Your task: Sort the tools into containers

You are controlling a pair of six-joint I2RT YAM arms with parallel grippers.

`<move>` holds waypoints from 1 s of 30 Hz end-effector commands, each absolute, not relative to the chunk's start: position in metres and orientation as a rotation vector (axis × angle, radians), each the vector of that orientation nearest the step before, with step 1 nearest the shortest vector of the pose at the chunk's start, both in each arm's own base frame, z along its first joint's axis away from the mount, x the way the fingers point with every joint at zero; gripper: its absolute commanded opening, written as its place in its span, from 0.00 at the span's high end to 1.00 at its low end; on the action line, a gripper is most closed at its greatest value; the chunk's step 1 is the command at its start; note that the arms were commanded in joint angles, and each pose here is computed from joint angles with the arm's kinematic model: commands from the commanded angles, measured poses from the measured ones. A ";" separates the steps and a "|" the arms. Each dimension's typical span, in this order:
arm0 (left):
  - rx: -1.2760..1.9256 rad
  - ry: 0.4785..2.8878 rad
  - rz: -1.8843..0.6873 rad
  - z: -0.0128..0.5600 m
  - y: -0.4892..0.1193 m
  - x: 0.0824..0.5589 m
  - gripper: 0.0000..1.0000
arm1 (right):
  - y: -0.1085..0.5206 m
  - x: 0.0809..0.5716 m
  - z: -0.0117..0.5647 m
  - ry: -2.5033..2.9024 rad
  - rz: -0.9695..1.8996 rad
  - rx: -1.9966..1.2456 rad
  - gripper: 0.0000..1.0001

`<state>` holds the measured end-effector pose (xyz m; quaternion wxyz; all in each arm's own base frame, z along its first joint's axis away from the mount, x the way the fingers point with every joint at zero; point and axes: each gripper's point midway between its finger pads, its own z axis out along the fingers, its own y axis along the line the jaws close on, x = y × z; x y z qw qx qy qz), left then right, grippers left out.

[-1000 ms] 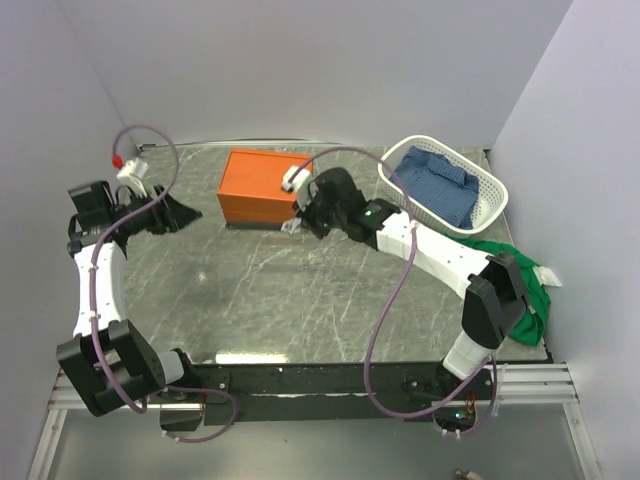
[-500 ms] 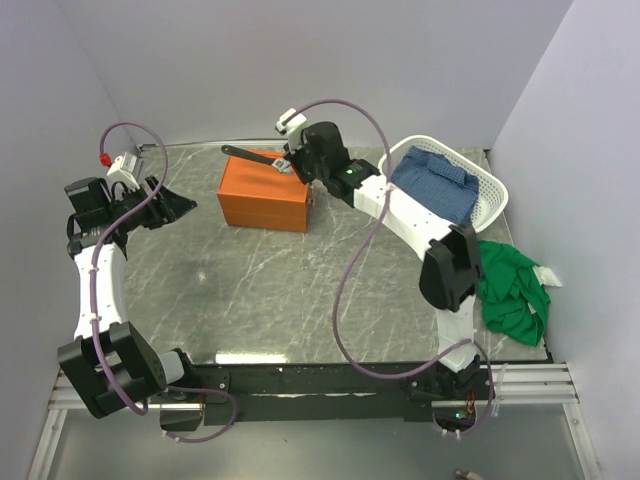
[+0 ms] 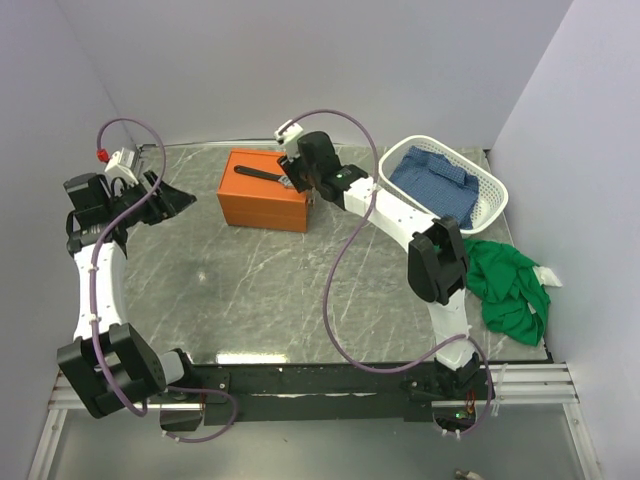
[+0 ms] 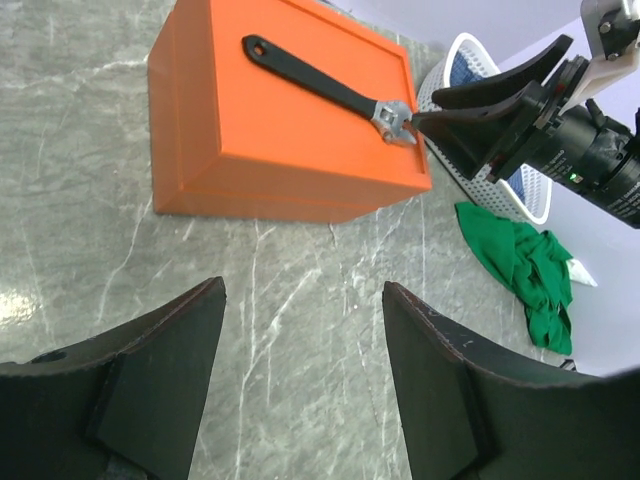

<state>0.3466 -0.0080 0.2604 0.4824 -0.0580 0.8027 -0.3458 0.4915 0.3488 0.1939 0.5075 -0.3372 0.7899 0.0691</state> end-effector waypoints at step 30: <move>-0.181 1.835 -0.440 0.246 -0.031 0.367 0.03 | 0.078 0.297 0.246 1.945 -0.415 -0.495 0.00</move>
